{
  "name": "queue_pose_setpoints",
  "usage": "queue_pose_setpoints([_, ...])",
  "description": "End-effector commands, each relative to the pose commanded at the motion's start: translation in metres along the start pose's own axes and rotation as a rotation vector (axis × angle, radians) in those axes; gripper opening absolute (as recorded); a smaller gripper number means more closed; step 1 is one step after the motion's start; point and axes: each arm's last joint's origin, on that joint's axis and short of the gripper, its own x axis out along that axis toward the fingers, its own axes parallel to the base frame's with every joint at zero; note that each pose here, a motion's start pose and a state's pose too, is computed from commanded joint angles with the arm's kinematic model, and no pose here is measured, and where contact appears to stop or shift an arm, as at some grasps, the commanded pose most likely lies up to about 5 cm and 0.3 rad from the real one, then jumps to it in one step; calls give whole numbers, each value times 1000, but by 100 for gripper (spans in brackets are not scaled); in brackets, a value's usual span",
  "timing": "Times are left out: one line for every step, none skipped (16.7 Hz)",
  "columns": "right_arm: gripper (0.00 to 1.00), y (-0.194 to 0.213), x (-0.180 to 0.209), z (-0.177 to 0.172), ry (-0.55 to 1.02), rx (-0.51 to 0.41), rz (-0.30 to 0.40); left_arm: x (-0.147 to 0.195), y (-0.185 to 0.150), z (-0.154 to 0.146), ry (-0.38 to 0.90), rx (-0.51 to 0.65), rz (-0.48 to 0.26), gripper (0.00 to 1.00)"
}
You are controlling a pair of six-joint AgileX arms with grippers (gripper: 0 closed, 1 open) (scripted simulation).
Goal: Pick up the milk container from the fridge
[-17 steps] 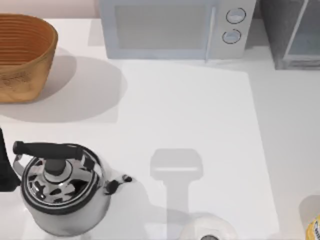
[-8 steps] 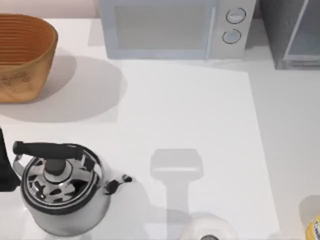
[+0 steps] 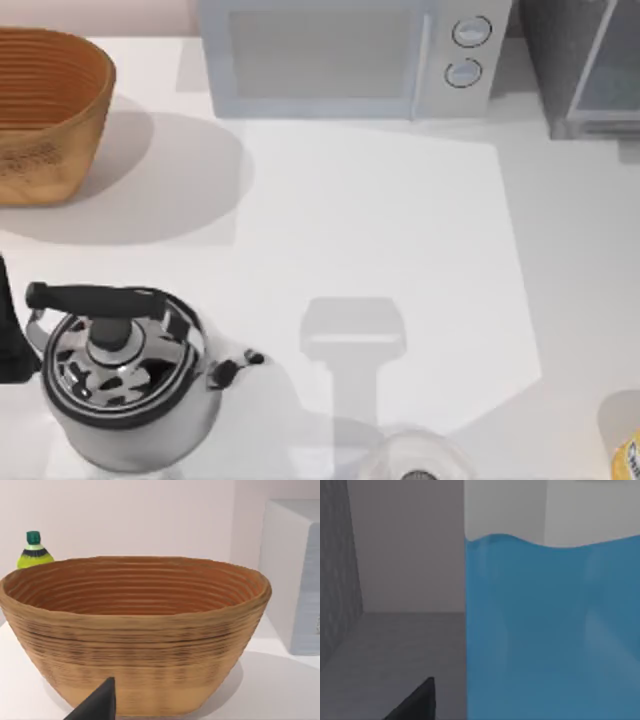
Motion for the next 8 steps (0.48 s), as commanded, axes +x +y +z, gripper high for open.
queue_pose_setpoints([100,2,3,0,3,0,0,0,0,0,0,0,0,100])
queue_pose_setpoints([100,2,4,0,4,0,0,0,0,0,0,0,0,100])
queue_pose_setpoints([100,2,4,0,4,0,0,0,0,0,0,0,0,100])
queue_pose_setpoints([100,2,4,0,4,0,0,0,0,0,0,0,0,100])
queue_pose_setpoints([100,1,3,2,-1,0,-3,0,0,0,0,0,0,100])
queue_pose_setpoints([100,1,4,1,1,0,-3,0,0,0,0,0,0,100])
queue_pose_setpoints([100,1,7,0,5,1,-1,0,0,0,0,0,0,100])
queue_pose_setpoints([100,1,12,-1,8,2,-1,0,0,0,0,0,0,100])
